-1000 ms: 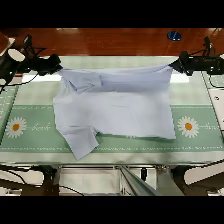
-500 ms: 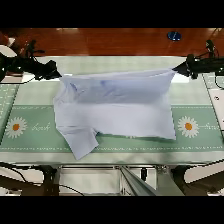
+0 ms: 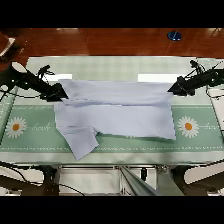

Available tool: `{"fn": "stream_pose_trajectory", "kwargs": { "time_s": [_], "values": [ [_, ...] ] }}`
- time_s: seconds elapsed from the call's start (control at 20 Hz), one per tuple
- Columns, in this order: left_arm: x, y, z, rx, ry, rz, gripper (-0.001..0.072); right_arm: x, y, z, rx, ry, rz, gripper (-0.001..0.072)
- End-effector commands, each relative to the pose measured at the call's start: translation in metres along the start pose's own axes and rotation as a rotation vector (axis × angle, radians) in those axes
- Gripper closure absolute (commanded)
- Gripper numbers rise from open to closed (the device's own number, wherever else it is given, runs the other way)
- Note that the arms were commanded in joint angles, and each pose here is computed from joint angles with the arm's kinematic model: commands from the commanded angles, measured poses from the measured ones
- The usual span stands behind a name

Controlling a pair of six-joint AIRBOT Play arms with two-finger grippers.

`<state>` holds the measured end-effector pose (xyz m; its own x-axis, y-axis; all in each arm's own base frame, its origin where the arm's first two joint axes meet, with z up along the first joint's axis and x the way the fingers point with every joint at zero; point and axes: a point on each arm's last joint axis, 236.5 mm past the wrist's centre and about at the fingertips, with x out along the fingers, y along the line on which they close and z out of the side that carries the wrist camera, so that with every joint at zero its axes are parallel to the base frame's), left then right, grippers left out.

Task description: Fold the shirts.

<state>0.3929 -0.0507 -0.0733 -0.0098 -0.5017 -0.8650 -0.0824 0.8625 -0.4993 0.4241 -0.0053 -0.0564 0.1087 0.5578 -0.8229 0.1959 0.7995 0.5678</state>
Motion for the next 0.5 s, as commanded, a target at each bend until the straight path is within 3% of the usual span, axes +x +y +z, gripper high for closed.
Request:
{"fn": "stream_pose_trajectory", "kwargs": {
  "time_s": [0.0, 0.25, 0.45],
  "values": [
    [-0.008, -0.001, -0.013, -0.006, 0.047, -0.010, 0.0196, -0.008, -0.001, -0.008, 0.024, 0.010, -0.028, 0.0307],
    [-0.065, 0.015, -0.037, -0.042, -0.083, 0.018, 0.0196, -0.090, -0.032, -0.033, 0.027, -0.164, -0.228, 0.0307],
    [-0.055, 0.056, -0.110, -0.211, -0.174, 0.024, 0.0197, -0.087, -0.038, -0.093, 0.125, -0.355, -0.198, 0.0307]
  ]
}}
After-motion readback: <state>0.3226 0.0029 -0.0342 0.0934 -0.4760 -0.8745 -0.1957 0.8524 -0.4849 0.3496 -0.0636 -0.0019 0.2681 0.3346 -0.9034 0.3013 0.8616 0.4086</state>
